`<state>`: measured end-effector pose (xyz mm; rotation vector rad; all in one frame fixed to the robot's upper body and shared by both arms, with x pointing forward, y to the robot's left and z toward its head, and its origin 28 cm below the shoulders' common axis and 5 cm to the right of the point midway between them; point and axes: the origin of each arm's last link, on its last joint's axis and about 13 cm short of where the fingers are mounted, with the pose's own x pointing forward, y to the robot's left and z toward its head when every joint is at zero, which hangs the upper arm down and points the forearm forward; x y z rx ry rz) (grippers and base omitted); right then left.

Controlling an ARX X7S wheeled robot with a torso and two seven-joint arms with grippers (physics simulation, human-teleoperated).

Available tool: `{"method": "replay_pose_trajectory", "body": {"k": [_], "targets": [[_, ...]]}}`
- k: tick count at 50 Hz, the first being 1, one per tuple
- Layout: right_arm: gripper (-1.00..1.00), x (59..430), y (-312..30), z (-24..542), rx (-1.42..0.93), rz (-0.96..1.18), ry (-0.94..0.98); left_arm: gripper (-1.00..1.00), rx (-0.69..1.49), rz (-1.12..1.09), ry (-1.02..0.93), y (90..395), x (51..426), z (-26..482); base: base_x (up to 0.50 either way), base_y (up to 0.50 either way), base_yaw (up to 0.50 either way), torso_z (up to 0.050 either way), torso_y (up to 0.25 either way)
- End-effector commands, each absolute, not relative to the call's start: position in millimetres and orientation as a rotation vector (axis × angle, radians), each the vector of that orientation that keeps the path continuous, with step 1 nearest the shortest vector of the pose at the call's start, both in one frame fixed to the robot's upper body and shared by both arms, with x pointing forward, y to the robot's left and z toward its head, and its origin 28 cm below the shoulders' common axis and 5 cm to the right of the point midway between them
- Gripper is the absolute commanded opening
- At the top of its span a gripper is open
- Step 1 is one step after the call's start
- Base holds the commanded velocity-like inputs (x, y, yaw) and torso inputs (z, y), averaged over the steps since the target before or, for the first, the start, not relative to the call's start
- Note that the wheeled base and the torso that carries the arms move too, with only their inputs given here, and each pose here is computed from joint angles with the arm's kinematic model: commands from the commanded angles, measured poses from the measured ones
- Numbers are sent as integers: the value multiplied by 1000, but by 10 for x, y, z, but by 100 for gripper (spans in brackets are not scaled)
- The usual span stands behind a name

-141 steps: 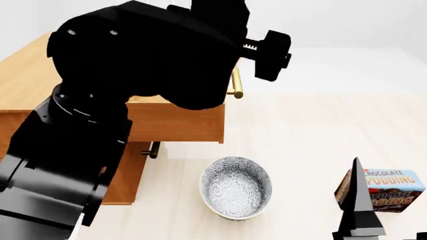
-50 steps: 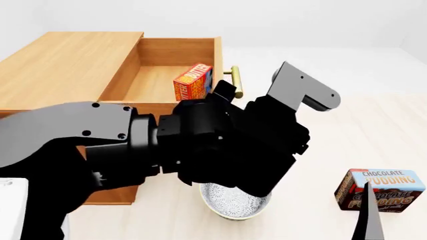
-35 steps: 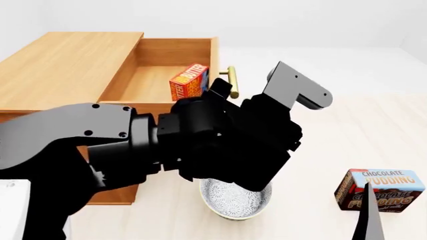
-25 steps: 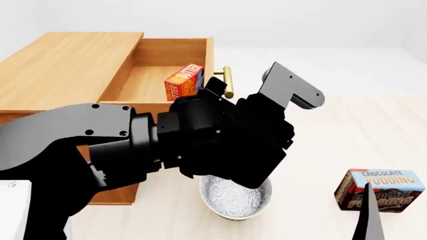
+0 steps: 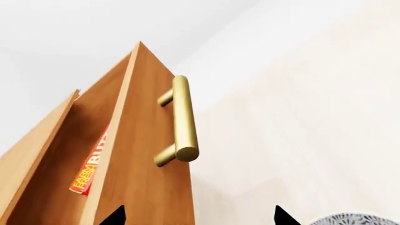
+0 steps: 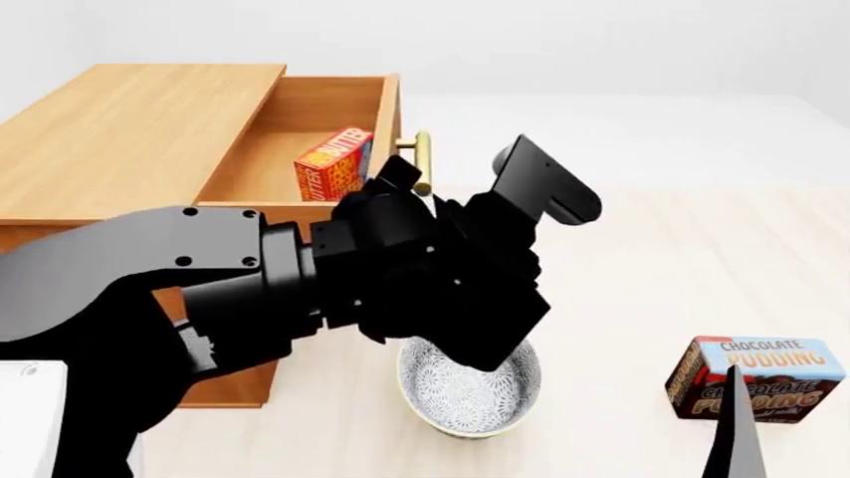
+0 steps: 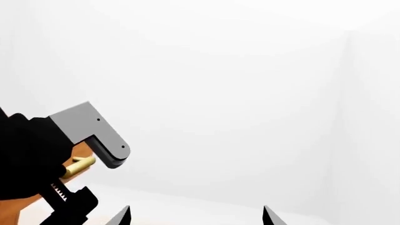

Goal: Put the butter at the back in the top drawer of the cabinet and close it.

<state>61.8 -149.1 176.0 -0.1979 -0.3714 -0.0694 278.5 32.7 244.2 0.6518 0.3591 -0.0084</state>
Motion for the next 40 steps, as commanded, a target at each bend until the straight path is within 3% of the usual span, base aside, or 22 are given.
{"method": "replay_pose_trajectory", "body": {"k": [1,40], "targets": [[100,618,-1491,1763,-199,-67,-375,100,687,23,421,347,2758,2395,0,0,0,0,0],[100,661,-1494,1784,-207,-48,-377,100,795,224,450,504,2976,2372,0,0,0,0,0]]}}
